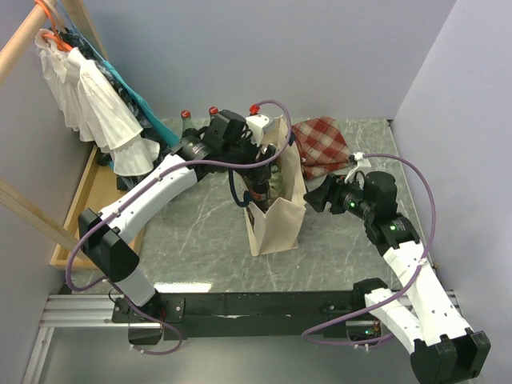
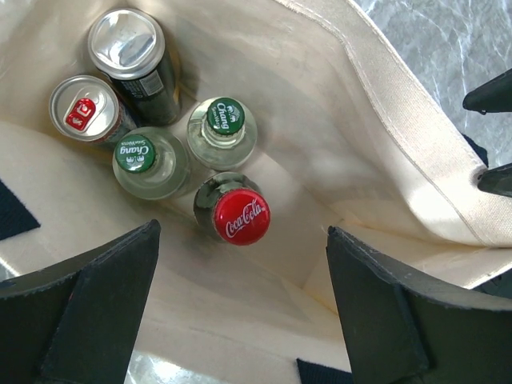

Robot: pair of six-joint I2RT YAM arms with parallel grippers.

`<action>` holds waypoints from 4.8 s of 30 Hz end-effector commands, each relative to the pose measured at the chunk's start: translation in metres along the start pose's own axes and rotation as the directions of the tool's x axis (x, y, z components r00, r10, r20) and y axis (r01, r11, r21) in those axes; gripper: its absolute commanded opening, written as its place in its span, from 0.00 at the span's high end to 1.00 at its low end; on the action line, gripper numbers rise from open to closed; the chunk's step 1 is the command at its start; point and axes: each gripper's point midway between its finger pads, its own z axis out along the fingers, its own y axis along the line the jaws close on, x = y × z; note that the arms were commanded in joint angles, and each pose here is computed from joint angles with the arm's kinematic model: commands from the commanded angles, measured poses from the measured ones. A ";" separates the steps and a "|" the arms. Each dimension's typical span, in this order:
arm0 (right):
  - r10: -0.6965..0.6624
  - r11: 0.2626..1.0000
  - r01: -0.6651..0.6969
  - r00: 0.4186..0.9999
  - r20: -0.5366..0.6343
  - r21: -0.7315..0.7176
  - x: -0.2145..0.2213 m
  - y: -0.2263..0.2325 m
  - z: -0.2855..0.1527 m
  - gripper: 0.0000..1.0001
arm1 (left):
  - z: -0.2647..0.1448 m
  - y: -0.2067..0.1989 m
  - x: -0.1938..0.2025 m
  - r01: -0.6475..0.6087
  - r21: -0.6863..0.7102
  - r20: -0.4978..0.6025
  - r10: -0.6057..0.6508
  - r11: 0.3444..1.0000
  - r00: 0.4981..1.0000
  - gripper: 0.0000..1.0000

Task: Take the beverage out of the canvas bag
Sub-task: Take out the drink from the canvas bag.

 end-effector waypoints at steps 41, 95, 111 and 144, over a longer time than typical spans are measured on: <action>-0.032 0.999 0.031 0.999 0.014 0.009 -0.005 -0.002 0.004 0.21 | 0.020 0.002 -0.007 0.062 -0.035 0.043 -0.060 0.997 0.997 0.28; -0.026 1.000 0.026 1.000 0.008 0.013 -0.003 -0.004 0.007 0.22 | 0.021 0.009 -0.010 0.074 -0.078 0.062 -0.069 0.994 0.996 0.70; -0.025 1.000 0.025 1.000 0.012 0.010 -0.004 -0.003 0.006 0.21 | 0.016 0.007 -0.010 0.073 -0.082 0.059 -0.068 0.994 0.996 0.53; -0.021 1.000 0.021 1.000 0.012 0.007 -0.005 -0.003 0.007 0.21 | 0.008 0.008 -0.010 0.062 -0.117 0.051 -0.056 0.991 0.997 0.71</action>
